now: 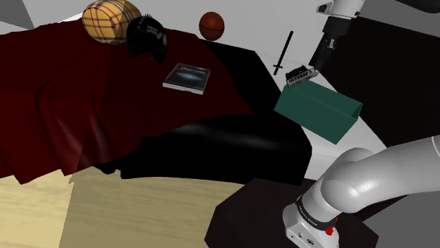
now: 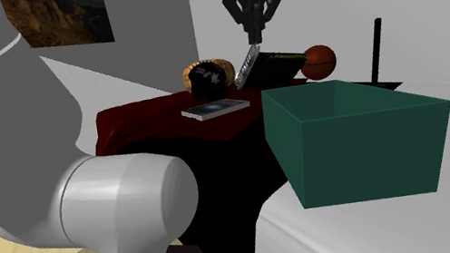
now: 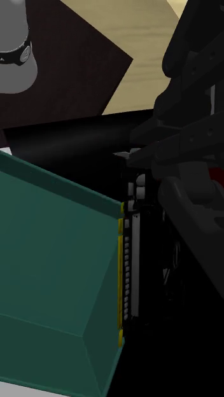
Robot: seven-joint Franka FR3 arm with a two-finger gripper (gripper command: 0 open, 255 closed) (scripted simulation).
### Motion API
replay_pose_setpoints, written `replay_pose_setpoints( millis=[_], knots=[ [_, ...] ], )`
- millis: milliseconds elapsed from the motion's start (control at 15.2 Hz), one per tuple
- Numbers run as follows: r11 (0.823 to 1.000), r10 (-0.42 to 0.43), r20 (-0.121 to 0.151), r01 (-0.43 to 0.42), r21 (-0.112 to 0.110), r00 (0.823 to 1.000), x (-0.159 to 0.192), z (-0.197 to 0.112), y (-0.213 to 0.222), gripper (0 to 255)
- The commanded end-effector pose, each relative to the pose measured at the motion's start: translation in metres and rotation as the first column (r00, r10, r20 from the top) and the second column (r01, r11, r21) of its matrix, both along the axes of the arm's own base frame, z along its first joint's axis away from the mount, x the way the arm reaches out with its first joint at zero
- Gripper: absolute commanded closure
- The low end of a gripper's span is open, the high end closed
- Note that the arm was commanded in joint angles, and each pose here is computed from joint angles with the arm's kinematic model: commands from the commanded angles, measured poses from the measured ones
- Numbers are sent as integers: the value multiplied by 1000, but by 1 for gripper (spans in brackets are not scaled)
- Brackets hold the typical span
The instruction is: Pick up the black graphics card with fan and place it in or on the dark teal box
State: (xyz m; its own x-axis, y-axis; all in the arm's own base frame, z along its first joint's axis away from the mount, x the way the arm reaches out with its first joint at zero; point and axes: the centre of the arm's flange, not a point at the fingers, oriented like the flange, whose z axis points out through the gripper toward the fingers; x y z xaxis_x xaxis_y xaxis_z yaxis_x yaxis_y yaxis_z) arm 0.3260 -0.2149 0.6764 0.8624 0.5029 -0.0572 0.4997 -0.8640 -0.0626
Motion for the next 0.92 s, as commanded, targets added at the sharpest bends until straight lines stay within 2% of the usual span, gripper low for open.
replay_pose_setpoints(
  millis=[0, 66, 858],
  knots=[
    [1000, 0, -1, 0, -1, 1000, -19, 0, -19, 255],
    [1000, 0, -1, 0, -1, 1000, -28, 1, -29, 255],
    [1000, 0, -1, 0, -1, 1000, -28, -63, -29, 255]
  ],
)
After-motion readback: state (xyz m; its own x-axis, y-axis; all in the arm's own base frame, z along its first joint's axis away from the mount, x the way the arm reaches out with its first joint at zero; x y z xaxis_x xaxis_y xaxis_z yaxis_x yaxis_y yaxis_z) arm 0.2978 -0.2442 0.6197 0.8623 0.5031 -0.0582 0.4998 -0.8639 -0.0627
